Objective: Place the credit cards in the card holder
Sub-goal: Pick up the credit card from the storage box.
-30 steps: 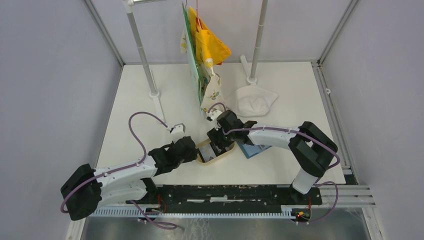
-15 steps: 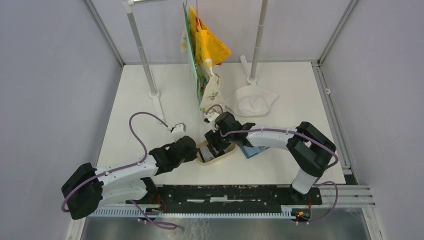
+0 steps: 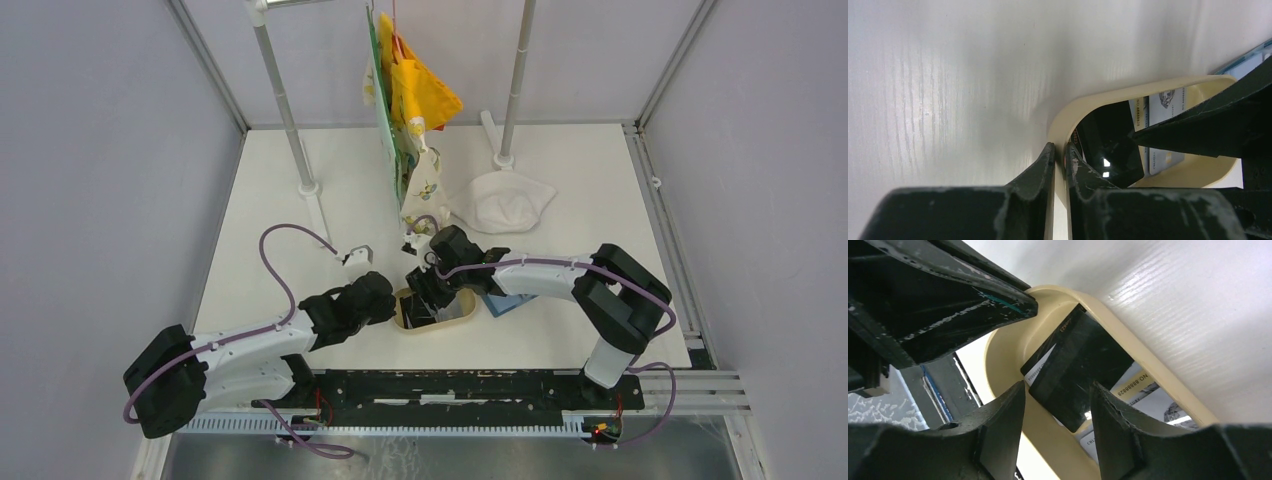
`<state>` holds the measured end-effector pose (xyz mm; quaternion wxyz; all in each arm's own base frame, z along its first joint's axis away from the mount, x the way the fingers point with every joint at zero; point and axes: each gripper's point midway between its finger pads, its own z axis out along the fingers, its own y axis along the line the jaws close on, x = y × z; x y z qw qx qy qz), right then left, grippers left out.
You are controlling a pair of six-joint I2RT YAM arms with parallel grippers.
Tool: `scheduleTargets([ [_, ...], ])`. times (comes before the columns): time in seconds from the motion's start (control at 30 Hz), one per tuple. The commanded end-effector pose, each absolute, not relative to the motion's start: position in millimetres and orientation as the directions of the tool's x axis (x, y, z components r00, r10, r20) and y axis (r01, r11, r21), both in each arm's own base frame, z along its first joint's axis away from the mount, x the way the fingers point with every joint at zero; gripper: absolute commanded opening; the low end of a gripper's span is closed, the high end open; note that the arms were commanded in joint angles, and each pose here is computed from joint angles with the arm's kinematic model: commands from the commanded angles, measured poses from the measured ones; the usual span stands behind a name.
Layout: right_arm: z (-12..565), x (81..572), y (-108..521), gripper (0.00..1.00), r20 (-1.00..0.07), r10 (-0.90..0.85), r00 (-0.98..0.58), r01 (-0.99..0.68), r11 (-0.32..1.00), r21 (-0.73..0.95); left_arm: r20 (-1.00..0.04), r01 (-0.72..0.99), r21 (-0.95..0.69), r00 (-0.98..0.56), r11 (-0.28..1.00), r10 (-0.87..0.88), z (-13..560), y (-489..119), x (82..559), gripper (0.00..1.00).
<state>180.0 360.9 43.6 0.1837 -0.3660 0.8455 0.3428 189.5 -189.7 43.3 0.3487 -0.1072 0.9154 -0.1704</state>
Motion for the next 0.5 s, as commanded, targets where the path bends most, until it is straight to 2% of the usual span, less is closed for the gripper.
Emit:
scheduleTargets([
  [0.0,68,183,376,0.56,-0.616,-0.447,-0.648,-0.76,0.434,0.484,-0.594,-0.087,-0.459,-0.71,0.884,-0.378,59,-204,198,0.09],
  [0.27,63,204,350,0.61,-0.637,-0.416,-0.649,-0.738,0.549,0.392,-0.583,-0.119,-0.467,-0.704,0.876,-0.407,59,-201,197,0.04],
  [0.47,38,199,342,0.65,-0.588,-0.426,-0.687,-0.705,0.586,0.399,-0.58,-0.156,-0.459,-0.693,0.875,-0.427,62,-197,198,0.02],
])
